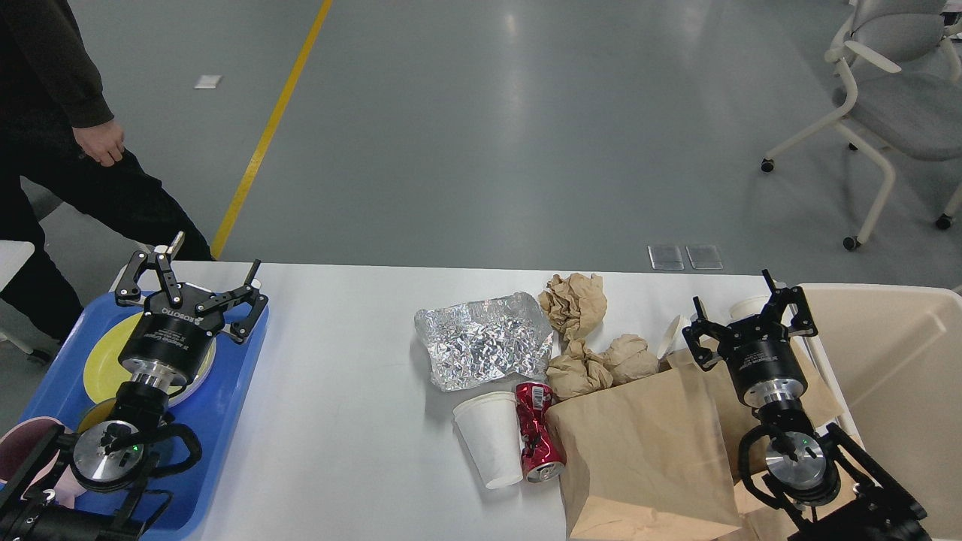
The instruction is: Tidy desktop
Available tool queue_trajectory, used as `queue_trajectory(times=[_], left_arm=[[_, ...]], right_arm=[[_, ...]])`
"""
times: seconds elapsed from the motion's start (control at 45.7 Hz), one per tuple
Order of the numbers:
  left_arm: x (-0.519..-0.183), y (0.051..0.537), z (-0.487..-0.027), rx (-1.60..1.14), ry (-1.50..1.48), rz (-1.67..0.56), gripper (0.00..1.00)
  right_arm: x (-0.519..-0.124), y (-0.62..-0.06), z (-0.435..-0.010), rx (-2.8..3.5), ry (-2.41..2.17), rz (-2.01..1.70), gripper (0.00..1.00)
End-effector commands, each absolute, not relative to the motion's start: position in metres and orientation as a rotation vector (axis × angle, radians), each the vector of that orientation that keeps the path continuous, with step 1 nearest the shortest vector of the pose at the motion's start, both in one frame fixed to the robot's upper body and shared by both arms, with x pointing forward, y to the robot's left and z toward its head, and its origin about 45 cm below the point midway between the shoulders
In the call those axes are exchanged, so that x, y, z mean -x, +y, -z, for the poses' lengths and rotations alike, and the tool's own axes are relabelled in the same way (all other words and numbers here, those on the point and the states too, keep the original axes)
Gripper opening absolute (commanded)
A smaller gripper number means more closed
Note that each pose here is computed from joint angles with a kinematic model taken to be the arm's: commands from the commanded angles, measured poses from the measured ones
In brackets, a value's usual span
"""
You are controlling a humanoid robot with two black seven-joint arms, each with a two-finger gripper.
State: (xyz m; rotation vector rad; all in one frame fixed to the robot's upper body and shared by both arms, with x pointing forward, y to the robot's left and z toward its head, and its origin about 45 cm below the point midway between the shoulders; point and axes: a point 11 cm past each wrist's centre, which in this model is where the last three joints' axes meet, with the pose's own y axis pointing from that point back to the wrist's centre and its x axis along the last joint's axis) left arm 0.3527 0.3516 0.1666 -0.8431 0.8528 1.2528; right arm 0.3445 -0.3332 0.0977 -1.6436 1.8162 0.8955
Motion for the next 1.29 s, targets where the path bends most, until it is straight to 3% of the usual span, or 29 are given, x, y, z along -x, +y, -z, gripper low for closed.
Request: queue_trajectory(times=[0.0, 1.268], left_arm=[[-0.353, 0.355, -0.167, 0.864, 0.847, -1.265, 0.96], [-0.355, 0.353, -0.167, 0.861, 0.854, -1.261, 0.96]], right_arm=[[-0.345, -0.333, -0.098, 1.643, 1.816, -0.896, 1.00], [-0.345, -0.333, -0.098, 1.643, 1.816, -0.896, 1.00]])
